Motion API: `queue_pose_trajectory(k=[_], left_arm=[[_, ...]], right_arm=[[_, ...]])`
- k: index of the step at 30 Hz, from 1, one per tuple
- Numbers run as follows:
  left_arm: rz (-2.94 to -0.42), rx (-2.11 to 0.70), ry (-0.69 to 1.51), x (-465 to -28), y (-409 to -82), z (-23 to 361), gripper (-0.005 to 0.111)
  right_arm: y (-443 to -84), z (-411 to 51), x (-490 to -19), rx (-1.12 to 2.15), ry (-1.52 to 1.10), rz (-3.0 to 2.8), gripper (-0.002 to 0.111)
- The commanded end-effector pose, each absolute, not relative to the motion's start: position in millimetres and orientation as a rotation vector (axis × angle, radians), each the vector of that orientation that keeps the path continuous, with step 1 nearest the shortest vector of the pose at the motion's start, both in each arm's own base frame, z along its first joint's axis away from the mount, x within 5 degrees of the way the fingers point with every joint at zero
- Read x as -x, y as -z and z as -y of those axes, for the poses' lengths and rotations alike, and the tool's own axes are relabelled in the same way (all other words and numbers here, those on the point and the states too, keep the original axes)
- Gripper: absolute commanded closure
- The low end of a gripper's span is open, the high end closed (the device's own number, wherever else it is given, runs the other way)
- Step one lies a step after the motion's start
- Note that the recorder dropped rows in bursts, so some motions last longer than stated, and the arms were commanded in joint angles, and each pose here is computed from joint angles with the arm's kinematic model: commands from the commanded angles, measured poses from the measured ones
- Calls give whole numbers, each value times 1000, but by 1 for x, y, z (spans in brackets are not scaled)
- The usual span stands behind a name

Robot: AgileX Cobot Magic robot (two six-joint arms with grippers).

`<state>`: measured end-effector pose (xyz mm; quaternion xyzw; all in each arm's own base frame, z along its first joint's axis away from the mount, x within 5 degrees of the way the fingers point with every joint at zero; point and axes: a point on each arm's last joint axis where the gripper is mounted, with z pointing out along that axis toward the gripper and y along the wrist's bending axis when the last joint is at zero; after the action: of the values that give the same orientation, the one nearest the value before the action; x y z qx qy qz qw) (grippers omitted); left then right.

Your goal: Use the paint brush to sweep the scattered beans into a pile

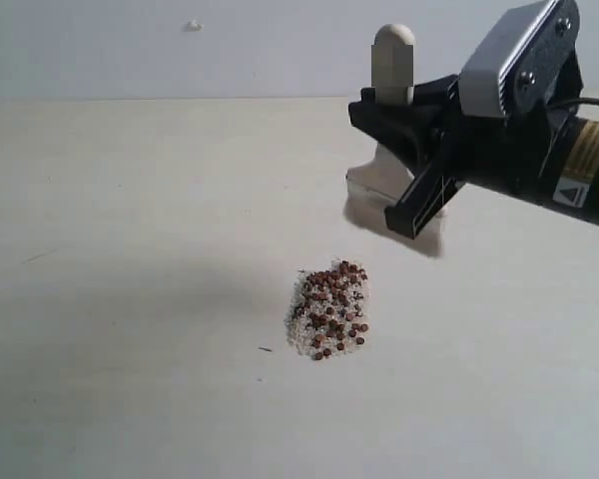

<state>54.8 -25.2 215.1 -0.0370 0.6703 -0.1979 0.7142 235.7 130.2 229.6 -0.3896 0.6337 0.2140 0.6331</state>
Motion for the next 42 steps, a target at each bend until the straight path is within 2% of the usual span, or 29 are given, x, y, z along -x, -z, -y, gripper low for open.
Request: queue_pose_trajectory(k=[1,8,14,19,32,42], left_arm=[[-1483,72,442,-54,-215,26,107],[-1483,72,442,-54,-215,26,107],[-1483,72,442,-54,-215,26,107],[-1483,72,442,-54,-215,26,107],[-1483,72,442,-54,-215,26,107],[-1483,72,442,-54,-215,26,107]], right_arm=[[-244,-124,-250,910,-498,-1410,108],[-230,-111,-262,982,-899,-1379,108],[-180,-116,-266,1130,-1005,-1508,108],[-157,-117,-270,1157,-1052,-1562,108],[-180,-120,-296,1169,-1034,-1517,108],[-191,-120,-293,1186,-1042,-1518,108]])
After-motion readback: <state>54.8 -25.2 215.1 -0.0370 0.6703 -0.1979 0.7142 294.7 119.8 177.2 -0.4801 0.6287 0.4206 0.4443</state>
